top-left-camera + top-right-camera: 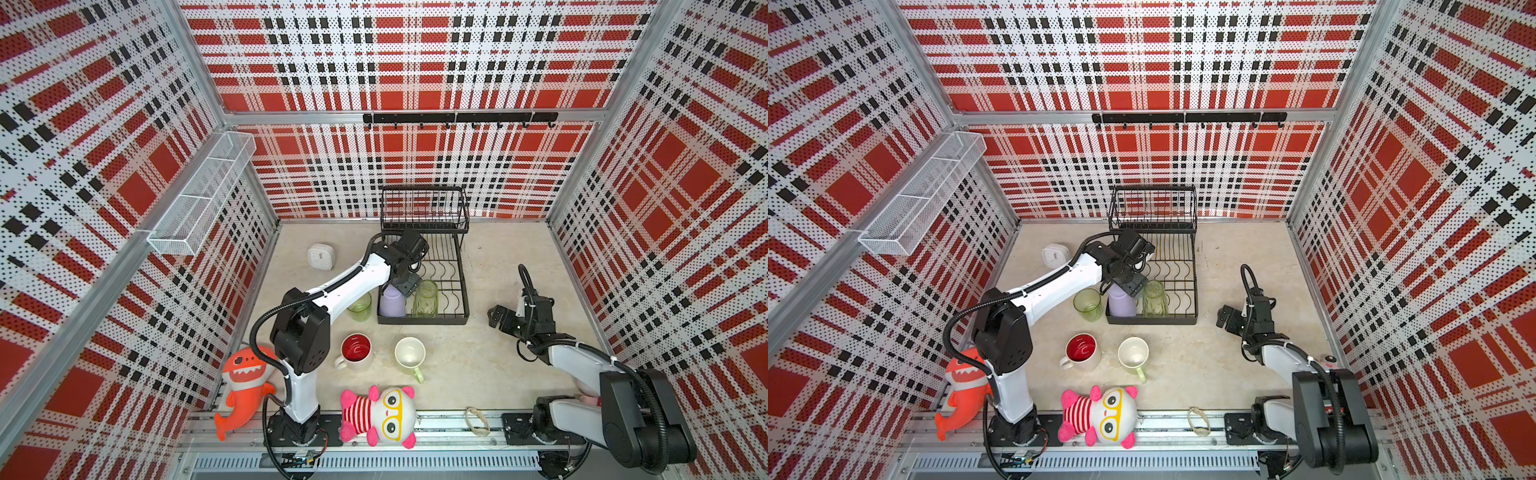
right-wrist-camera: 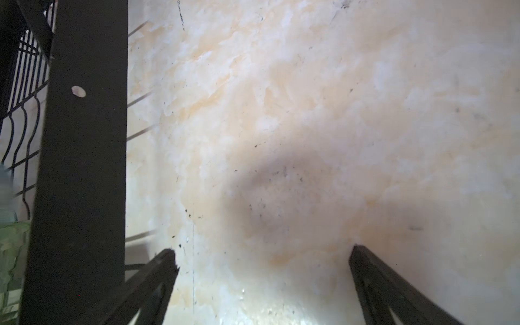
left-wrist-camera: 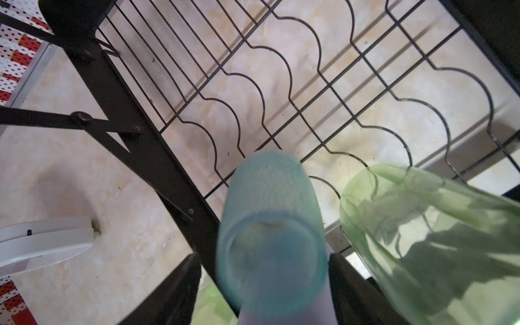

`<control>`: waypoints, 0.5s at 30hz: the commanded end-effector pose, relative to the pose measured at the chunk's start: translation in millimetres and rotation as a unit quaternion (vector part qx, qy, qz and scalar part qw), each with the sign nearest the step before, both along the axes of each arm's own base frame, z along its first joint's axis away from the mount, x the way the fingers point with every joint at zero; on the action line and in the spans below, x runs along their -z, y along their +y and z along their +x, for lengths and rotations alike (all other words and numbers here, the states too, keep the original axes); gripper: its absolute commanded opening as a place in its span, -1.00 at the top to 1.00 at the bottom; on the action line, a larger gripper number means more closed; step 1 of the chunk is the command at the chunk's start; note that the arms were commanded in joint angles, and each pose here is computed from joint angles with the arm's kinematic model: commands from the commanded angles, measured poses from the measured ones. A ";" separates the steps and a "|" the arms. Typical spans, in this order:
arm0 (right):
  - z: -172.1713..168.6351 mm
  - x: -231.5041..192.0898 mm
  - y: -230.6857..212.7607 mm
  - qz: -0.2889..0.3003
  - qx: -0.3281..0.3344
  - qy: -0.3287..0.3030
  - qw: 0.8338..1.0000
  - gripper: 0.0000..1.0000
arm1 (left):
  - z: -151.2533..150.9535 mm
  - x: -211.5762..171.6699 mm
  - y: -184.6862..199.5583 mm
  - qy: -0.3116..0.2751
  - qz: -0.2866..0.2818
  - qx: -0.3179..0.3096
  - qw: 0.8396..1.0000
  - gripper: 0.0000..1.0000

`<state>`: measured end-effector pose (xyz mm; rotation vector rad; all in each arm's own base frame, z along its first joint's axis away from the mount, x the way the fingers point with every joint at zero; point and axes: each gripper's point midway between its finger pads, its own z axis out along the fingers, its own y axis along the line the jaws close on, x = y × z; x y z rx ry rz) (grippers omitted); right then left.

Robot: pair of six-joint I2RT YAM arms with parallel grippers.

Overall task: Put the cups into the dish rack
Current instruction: 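Lower the teal tumbler into the rack and open the left gripper, then lift the left gripper away while the right gripper moves to the rack's edge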

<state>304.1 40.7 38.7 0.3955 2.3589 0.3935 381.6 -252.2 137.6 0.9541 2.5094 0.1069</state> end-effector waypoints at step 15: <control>0.8 4.5 0.0 0.004 0.000 0.002 1.000 -1.00 | 17.2 -23.4 12.7 -0.018 -0.018 -0.021 0.999 -0.55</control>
